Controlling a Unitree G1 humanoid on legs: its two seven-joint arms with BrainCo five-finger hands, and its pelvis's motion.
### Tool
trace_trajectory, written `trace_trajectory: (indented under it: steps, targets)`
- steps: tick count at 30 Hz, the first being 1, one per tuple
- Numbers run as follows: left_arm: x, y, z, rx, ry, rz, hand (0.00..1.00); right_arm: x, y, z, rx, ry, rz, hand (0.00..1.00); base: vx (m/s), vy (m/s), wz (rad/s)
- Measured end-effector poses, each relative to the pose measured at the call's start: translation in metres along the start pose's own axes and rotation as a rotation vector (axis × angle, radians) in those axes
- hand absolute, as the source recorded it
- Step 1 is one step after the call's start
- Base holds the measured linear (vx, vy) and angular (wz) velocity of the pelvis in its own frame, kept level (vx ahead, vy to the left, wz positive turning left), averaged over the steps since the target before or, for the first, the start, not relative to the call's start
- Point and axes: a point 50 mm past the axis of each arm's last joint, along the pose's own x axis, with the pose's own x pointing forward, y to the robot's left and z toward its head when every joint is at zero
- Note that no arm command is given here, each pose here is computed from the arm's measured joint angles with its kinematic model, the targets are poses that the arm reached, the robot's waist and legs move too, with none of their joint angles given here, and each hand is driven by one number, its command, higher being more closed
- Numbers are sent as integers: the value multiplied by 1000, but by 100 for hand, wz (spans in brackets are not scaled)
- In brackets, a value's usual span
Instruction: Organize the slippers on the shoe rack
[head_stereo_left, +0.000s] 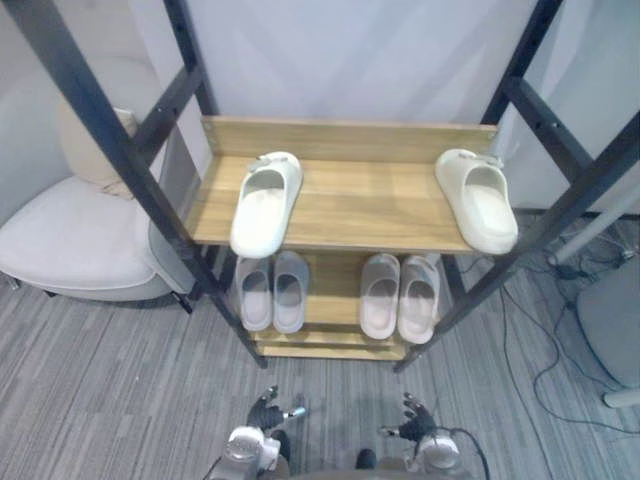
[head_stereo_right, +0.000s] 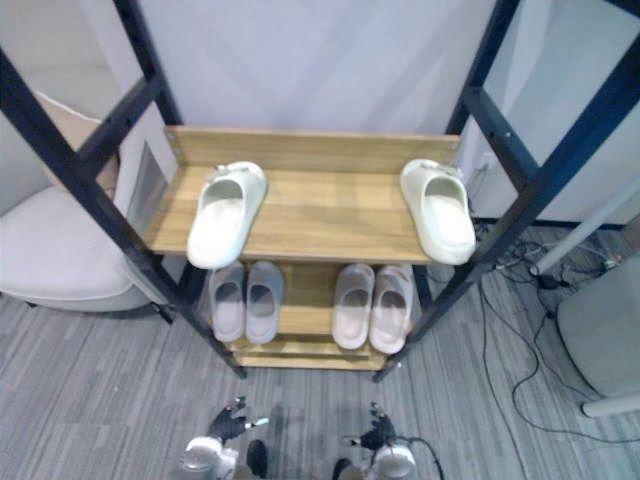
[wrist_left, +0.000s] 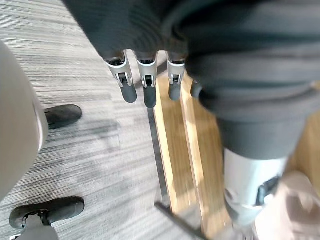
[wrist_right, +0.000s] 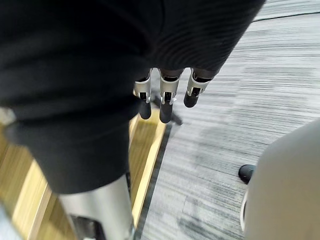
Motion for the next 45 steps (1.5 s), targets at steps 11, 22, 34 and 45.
trace_trajectory:
  steps: [11, 22, 34, 45]
  targets:
    - [-16, -62, 71, 232, -358, -304, 0, -1, -2, -6, 33, 23, -21, 0, -10, 21, 1]
    - [-79, -104, 194, 136, -929, -579, 0, -1, -4, -8, -7, 29, -19, 0, 60, -13, 9]
    - [-118, -31, 303, 32, -1379, -240, 0, 1, -4, -3, -35, 15, 5, 0, 2, -3, 1]
    - [-100, 71, 325, 88, -1325, 223, 0, 2, -12, -4, -44, 17, 10, 0, -10, -1, -4]
